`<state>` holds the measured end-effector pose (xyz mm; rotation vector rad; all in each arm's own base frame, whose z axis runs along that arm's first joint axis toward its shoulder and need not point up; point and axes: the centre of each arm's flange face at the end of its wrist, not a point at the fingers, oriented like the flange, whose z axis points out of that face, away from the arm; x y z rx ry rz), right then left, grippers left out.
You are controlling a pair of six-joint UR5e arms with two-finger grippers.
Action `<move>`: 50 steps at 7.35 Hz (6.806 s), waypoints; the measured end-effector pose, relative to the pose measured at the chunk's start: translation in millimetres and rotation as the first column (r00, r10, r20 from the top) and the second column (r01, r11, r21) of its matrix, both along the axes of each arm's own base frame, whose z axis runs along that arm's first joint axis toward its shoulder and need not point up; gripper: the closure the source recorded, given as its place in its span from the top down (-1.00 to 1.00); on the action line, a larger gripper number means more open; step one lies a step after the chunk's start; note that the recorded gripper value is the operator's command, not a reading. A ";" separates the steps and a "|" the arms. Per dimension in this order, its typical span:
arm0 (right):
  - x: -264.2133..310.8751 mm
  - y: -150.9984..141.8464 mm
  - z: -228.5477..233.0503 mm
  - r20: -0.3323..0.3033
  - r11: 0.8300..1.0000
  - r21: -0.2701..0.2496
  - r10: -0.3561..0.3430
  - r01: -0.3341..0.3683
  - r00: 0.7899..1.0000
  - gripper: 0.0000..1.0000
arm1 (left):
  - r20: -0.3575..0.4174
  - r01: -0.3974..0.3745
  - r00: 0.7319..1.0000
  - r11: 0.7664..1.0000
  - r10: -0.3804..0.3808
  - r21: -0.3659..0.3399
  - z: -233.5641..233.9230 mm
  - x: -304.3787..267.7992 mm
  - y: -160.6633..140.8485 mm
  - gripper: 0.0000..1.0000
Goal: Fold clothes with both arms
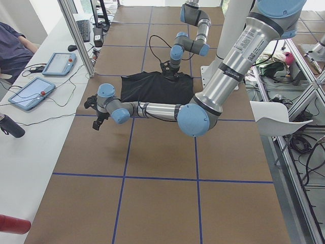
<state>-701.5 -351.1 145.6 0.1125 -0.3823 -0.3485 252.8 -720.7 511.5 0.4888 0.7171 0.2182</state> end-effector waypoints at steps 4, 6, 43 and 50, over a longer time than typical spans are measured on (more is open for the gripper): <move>37.9 10.6 12.4 -0.056 0.997 0.032 -0.065 0.066 0.996 0.96 | 0.000 0.000 1.000 1.000 0.000 0.001 -0.7 0.1 -0.3 1.00; 41.2 16.1 8.7 -0.018 0.997 0.048 -0.059 0.060 0.998 0.95 | -0.001 0.001 1.000 1.000 -0.001 0.001 -1.4 0.2 -0.3 1.00; 21.4 32.3 9.3 0.048 0.977 -0.190 0.113 -0.102 0.992 1.00 | -0.001 -0.001 1.000 1.000 0.001 0.001 -1.0 1.1 0.4 1.00; 66.7 7.6 27.1 -0.060 0.989 -0.147 -0.026 0.017 0.998 1.00 | -0.006 0.000 1.000 1.000 0.000 0.007 -5.7 1.3 0.0 1.00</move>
